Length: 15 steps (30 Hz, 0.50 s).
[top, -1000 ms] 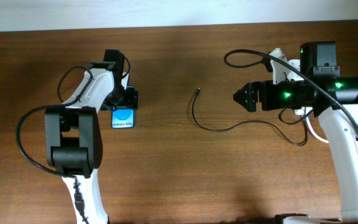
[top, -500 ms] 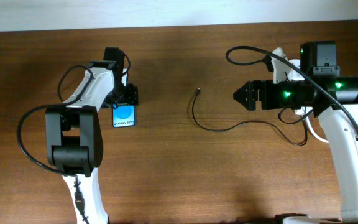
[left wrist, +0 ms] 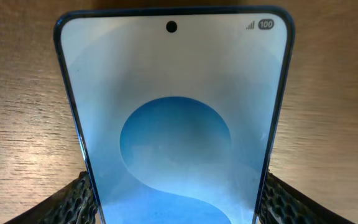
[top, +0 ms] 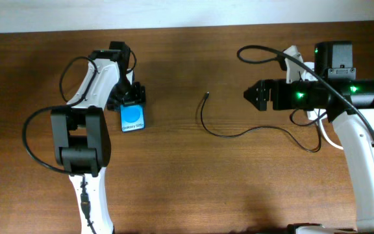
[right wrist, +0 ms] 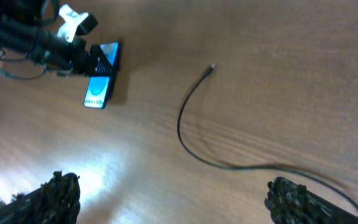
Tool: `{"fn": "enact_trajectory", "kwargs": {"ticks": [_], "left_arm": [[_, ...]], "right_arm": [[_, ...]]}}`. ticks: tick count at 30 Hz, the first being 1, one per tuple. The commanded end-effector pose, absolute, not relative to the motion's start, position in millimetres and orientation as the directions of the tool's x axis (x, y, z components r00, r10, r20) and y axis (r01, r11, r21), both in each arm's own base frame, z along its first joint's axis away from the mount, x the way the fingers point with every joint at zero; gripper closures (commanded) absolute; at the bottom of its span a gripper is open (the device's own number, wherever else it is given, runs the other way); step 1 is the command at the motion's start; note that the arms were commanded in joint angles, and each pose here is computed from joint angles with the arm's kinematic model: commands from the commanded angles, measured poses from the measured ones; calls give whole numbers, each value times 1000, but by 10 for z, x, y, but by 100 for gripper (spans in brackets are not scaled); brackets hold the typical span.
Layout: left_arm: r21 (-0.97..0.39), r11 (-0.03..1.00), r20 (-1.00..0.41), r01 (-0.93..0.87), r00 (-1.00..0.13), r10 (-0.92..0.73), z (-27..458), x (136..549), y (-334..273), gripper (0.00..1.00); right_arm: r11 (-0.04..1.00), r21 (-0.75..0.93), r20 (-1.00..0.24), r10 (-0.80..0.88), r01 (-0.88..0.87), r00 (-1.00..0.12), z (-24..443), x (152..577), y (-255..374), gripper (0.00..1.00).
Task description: Plug charger to phone and switch on socket
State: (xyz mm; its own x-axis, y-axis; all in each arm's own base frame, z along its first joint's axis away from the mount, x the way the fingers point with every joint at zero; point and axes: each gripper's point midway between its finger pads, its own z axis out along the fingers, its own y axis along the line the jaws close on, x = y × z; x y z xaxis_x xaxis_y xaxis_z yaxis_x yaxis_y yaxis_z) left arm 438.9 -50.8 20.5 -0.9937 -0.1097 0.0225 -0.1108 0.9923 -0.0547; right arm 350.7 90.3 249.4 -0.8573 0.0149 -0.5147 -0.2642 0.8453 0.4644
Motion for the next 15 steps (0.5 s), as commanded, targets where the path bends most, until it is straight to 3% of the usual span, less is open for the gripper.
{"fn": "enact_trajectory", "kwargs": {"ticks": [1, 5, 9, 10, 13, 15], "left_arm": [[-250, 944, 24, -214, -976, -215, 548, 4559, -837, 100], [-515, 752, 217, -411, -911, -349, 926, 4558, -1372, 100], [-642, 556, 412, -528, -849, -331, 1239, 4502, -1723, 100], [-623, 509, 480, -594, -804, -350, 1290, 4480, -1764, 100], [-396, 359, 717, -845, -529, -454, 1364, 4333, -1814, 100], [-364, 283, 827, -887, -448, -339, 1615, 4238, -1978, 100]], "right_arm": [[838, 507, -508, 103, -201, -855, 2587, 3596, 923, 2], [823, 556, -465, 190, -118, -865, 2605, 3622, 924, 2], [813, 575, -454, 222, -93, -863, 2627, 3647, 942, 2], [811, 578, -452, 226, -90, -863, 2630, 3650, 949, 2], [807, 585, -451, 240, -82, -860, 2643, 3666, 954, 2], [807, 585, -451, 240, -82, -860, 2643, 3667, 954, 2]]}}
